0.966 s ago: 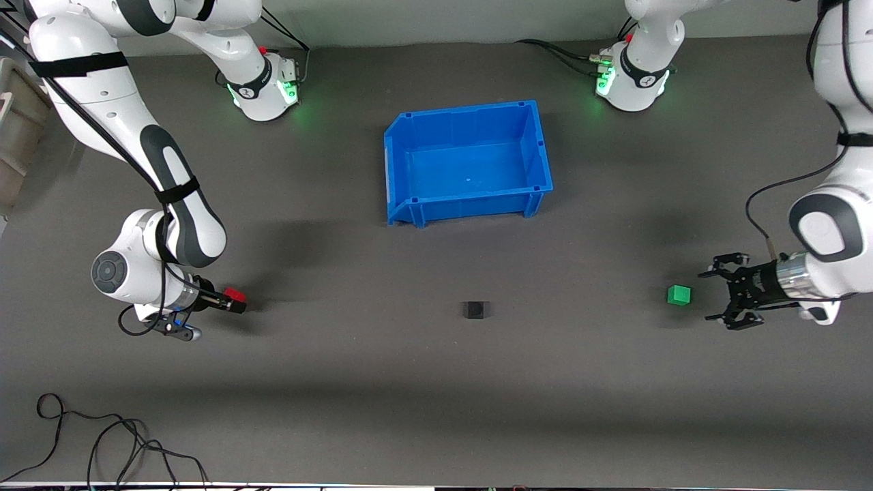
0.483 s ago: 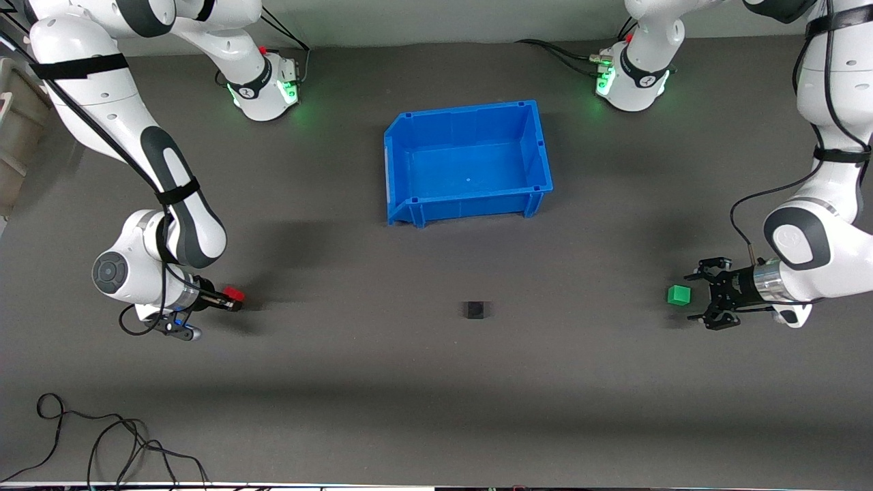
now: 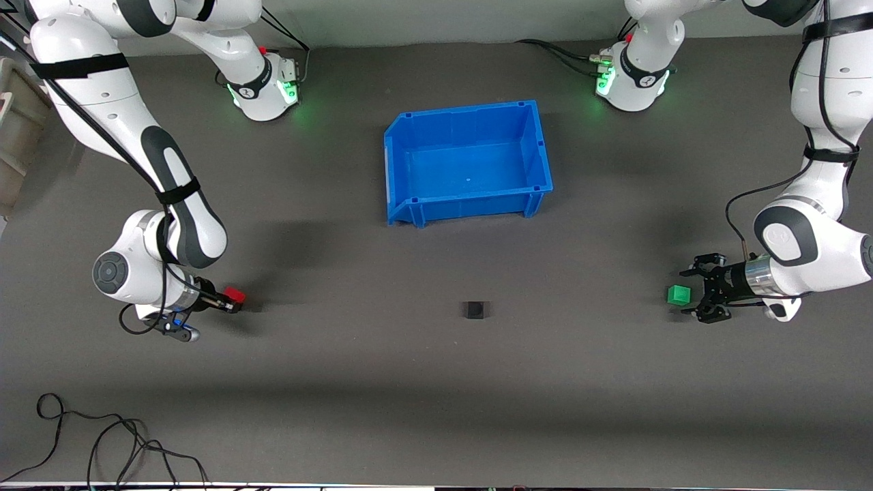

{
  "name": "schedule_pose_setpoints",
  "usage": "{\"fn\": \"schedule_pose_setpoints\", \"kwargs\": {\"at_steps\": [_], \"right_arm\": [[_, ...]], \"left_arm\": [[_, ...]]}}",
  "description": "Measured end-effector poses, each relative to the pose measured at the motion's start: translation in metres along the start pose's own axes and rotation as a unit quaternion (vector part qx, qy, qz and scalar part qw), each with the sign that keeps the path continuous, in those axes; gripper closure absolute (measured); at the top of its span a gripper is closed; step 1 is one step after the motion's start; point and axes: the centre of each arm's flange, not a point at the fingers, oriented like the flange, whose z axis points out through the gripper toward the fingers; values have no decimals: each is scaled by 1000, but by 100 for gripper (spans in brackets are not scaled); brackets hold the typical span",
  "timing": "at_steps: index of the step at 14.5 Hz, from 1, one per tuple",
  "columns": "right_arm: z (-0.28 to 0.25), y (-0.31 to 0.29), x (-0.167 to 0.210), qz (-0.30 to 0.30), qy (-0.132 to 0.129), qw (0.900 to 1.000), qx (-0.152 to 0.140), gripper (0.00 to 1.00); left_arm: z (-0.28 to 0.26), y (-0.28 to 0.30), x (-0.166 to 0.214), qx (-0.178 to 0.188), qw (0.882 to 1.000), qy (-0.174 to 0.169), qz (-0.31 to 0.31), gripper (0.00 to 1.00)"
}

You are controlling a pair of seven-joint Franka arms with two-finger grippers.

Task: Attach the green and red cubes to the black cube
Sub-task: 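Grasp the red cube with the right gripper while the left gripper grasps the green cube, then carry the red cube and the green cube toward the black cube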

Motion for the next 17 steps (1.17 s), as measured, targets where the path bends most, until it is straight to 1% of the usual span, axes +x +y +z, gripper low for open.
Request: {"fn": "schedule_pose_setpoints", "kwargs": {"at_steps": [1,2,5,6,8,9,11,13,15,16,17], "right_arm": [[-4,-13,-3,17,4,1000,2,60],[-10,-28,-6,36,9,999,5,60],[-26,-79,-20,98,11,995,11,60],[-32,-97,-25,120,13,993,14,60],[-46,-132,-35,173,19,984,25,60],[-54,-150,-41,209,20,977,34,60],[-68,-185,-50,281,8,958,55,60],[-79,-221,-59,341,-15,937,73,60],[-82,-249,-65,397,-29,915,73,60],[-81,-258,-67,413,-34,907,68,60],[-78,-267,-72,422,-38,904,64,60]], "left_arm": [[0,-1,1,0,1000,0,2,14],[0,-2,2,0,1000,1,3,20],[1,-3,3,0,1000,0,5,53],[0,-3,3,-1,1000,0,4,60],[-1,-2,3,-5,1000,-2,2,60],[-4,0,2,-8,1000,-3,1,60],[-18,9,-1,-14,1000,-13,-8,60],[-45,22,-8,-10,999,-33,-40,60],[-74,35,-16,-14,996,-42,-76,60],[-82,40,-21,-19,994,-42,-96,60],[-85,44,-29,-21,993,-42,-112,60]]}}
